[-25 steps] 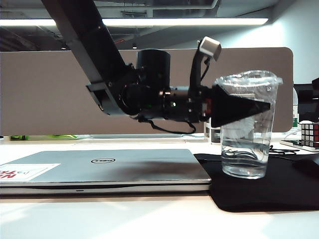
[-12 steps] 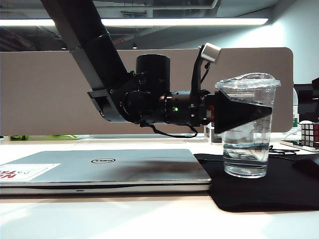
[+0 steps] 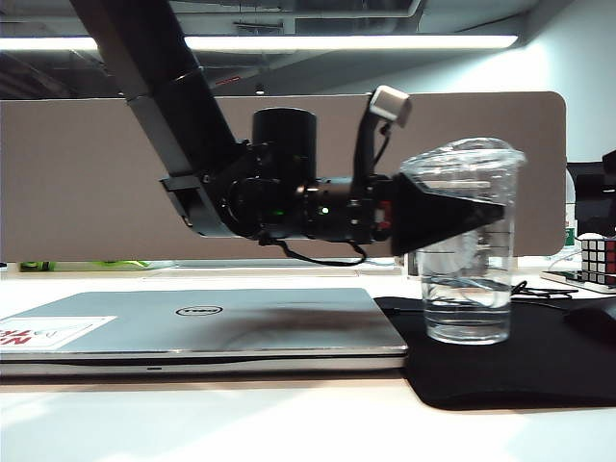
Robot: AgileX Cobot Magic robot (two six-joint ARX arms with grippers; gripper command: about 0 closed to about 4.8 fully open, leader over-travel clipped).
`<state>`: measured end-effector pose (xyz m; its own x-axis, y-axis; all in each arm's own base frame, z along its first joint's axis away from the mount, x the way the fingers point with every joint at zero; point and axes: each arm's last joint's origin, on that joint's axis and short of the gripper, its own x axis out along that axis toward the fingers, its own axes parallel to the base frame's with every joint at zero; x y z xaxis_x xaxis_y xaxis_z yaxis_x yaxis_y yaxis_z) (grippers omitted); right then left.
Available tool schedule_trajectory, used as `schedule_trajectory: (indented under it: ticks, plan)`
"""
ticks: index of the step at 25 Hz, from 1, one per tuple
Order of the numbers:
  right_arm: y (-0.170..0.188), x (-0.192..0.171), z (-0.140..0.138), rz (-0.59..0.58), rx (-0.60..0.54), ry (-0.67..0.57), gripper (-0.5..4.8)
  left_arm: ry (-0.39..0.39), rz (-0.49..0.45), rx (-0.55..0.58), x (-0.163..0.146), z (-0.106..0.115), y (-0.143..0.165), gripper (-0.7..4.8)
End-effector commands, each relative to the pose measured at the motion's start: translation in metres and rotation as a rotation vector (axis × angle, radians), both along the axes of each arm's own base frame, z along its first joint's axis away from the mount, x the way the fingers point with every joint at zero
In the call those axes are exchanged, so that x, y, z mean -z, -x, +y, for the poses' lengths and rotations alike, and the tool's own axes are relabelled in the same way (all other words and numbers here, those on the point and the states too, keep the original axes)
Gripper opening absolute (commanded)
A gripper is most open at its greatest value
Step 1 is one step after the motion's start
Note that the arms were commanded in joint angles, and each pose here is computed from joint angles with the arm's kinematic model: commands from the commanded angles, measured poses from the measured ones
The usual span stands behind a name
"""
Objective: Pick up the coffee cup and place it on the right side of the laptop.
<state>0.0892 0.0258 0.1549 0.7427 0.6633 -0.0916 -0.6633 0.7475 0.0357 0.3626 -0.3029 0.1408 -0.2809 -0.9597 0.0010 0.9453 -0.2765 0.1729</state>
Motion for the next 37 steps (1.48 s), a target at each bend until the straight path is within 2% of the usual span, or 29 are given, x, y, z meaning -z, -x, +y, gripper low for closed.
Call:
schedule_trajectory:
  ticks: [1,8,13,19,25,37]
  plan:
    - [0.000,0.001,0.000,-0.011,-0.003,0.005,-0.01,-0.008,0.039,0.046,-0.003,0.013,-0.008,4.79]
    - [0.000,0.001,0.000,-0.020,-0.005,0.016,-0.01,-0.016,0.056,0.093,-0.003,0.029,-0.017,4.79]
    - [0.000,0.001,0.000,-0.021,-0.005,0.016,-0.01,-0.004,0.035,0.079,-0.005,0.025,-0.015,4.79]
    - [0.000,0.001,0.000,-0.021,-0.009,0.015,-0.01,-0.022,0.069,0.086,-0.002,0.024,-0.015,4.79]
    - [0.000,0.001,0.001,-0.023,-0.031,0.015,-0.01,-0.020,0.063,0.088,-0.003,0.009,-0.004,4.79]
    - [0.000,0.001,0.001,-0.026,-0.030,0.019,-0.01,-0.033,0.088,0.044,-0.001,0.023,-0.015,4.79]
